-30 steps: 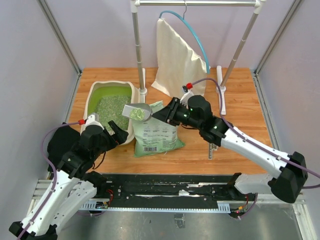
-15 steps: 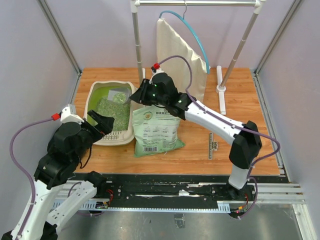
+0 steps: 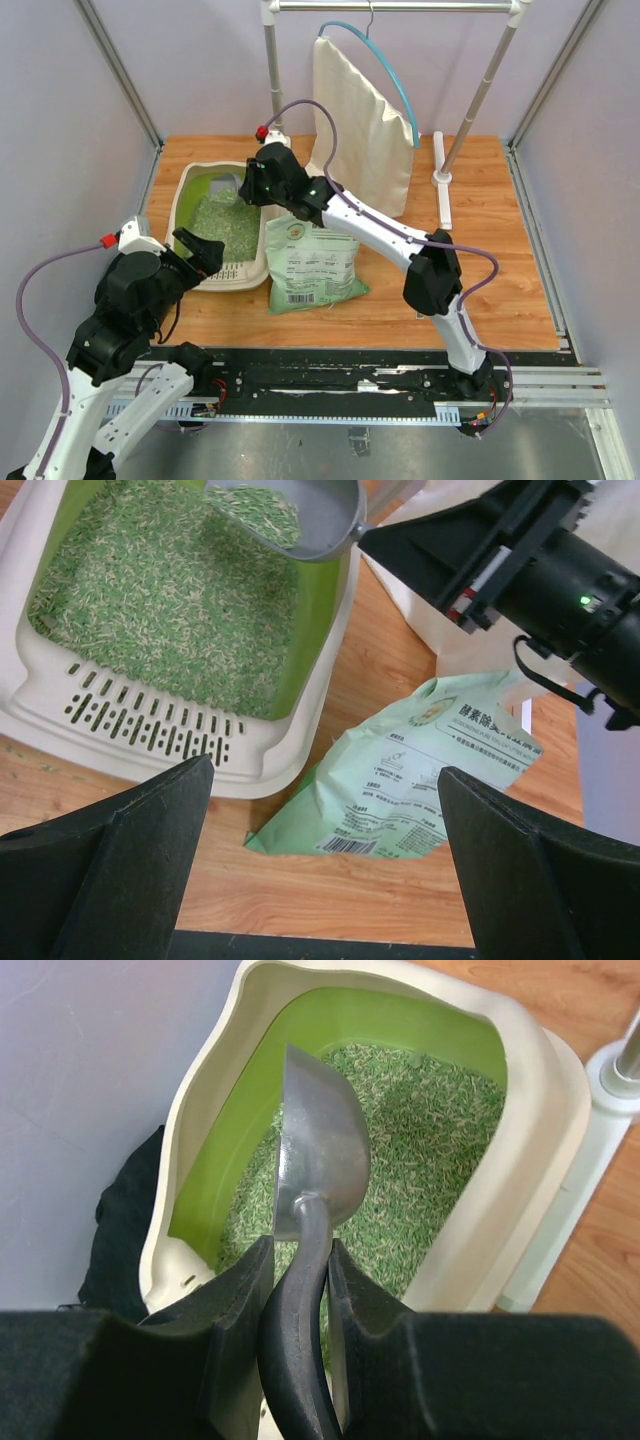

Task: Fill the litter box with clean litter
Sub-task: Pour the cat litter into the litter box.

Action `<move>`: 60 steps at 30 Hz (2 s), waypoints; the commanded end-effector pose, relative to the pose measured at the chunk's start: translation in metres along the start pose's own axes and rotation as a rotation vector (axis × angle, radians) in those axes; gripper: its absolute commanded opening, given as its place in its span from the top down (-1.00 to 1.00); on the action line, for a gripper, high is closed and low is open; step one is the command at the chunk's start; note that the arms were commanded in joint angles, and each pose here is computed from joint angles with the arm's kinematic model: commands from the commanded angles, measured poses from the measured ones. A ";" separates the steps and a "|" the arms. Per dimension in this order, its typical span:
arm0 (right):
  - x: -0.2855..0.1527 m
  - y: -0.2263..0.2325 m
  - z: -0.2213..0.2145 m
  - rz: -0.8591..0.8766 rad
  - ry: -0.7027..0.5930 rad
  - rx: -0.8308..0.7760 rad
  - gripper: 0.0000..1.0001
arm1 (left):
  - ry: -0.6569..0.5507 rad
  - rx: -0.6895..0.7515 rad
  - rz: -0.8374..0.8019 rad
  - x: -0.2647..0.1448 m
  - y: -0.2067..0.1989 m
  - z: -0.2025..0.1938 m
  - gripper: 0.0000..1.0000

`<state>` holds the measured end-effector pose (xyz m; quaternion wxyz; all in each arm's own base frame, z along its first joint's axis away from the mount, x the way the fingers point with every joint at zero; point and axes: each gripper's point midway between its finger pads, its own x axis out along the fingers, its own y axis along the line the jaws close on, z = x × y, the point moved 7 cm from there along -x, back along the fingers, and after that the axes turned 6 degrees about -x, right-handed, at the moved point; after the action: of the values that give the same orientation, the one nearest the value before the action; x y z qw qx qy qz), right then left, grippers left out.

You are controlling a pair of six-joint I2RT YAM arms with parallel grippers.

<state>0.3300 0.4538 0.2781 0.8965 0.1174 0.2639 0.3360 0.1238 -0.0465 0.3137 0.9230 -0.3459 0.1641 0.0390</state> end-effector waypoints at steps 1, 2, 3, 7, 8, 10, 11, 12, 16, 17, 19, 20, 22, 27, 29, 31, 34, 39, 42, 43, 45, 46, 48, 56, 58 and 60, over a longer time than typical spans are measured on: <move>0.016 0.007 0.014 -0.031 -0.064 -0.107 0.99 | -0.055 -0.005 -0.002 -0.004 0.001 0.008 -0.99; 0.021 0.006 0.015 -0.039 -0.071 -0.126 0.99 | -0.058 -0.005 0.000 -0.004 0.001 0.009 -0.99; 0.026 0.006 0.016 -0.048 -0.083 -0.142 0.99 | -0.058 -0.003 0.000 -0.004 0.002 0.008 -0.99; 0.043 0.006 0.023 -0.072 -0.137 -0.191 0.99 | -0.057 -0.005 -0.004 -0.004 0.001 0.008 -0.99; 0.047 0.005 0.025 -0.084 -0.153 -0.204 0.99 | -0.053 -0.005 -0.005 -0.004 0.001 0.007 -0.99; 0.052 0.000 0.027 -0.116 -0.177 -0.233 0.99 | -0.049 -0.006 -0.008 -0.003 0.001 0.007 -0.99; 0.054 -0.002 0.027 -0.133 -0.186 -0.252 0.99 | -0.049 -0.006 -0.007 -0.003 0.001 0.007 -0.99; 0.054 -0.004 0.027 -0.147 -0.191 -0.268 0.99 | -0.048 -0.006 -0.008 -0.003 0.001 0.007 -0.99; 0.048 -0.009 0.026 -0.174 -0.182 -0.309 0.99 | -0.054 -0.010 -0.007 -0.004 0.002 0.007 -0.99; 0.045 -0.009 0.026 -0.176 -0.181 -0.317 0.99 | -0.054 -0.010 -0.006 -0.004 0.002 0.007 -0.99; 0.039 -0.007 0.025 -0.178 -0.177 -0.353 0.99 | -0.052 -0.010 -0.007 -0.003 0.002 0.006 -0.99; 0.035 -0.004 0.025 -0.178 -0.178 -0.379 0.99 | -0.050 -0.010 -0.009 -0.003 0.002 0.005 -0.99; 0.028 0.002 0.023 -0.188 -0.173 -0.448 0.99 | -0.045 -0.014 -0.014 -0.002 0.001 0.005 -0.99; 0.009 0.012 0.020 -0.233 -0.155 -0.594 0.99 | -0.047 -0.023 -0.024 -0.004 -0.001 0.006 -0.99; 0.001 0.015 0.021 -0.243 -0.153 -0.622 0.99 | -0.049 -0.028 -0.029 -0.006 -0.001 0.007 -0.99; -0.008 0.016 0.021 -0.263 -0.155 -0.642 0.99 | -0.053 -0.032 -0.031 -0.007 -0.001 0.008 -0.99; -0.022 0.020 0.024 -0.270 -0.160 -0.658 0.99 | -0.057 -0.042 -0.035 -0.009 -0.001 0.009 -0.99; -0.044 0.027 0.035 -0.236 -0.178 -0.637 0.99 | -0.059 -0.054 -0.045 -0.011 -0.002 0.010 -0.99; -0.058 0.036 0.040 -0.156 -0.174 -0.603 0.99 | -0.061 -0.061 -0.052 -0.013 -0.002 0.010 -0.99; -0.065 0.039 0.042 -0.129 -0.177 -0.587 0.99 | -0.061 -0.063 -0.055 -0.013 -0.002 0.010 -0.99; -0.072 0.046 0.041 -0.049 -0.167 -0.559 0.99 | -0.062 -0.065 -0.060 -0.014 -0.002 0.010 -0.99; -0.086 0.052 0.050 -0.014 -0.190 -0.538 0.99 | -0.063 -0.066 -0.061 -0.014 -0.002 0.010 -0.99; -0.102 0.056 0.057 0.027 -0.205 -0.510 0.99 | -0.061 -0.067 -0.065 -0.015 -0.003 0.010 -0.99; -0.169 0.040 0.069 0.045 -0.212 -0.412 0.99 | -0.033 -0.055 -0.131 -0.011 -0.009 0.004 -0.99; -0.186 0.027 0.069 0.052 -0.202 -0.361 0.99 | -0.023 -0.055 -0.141 -0.009 -0.010 0.002 -0.99; -0.201 0.013 0.067 0.084 -0.190 -0.292 0.99 | -0.012 -0.053 -0.149 -0.007 -0.011 0.000 -0.99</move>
<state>0.2373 0.3641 0.4080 0.9136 -0.0447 0.0986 0.3919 0.1157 -0.0495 0.3199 0.9160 -0.3757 0.1409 -0.0002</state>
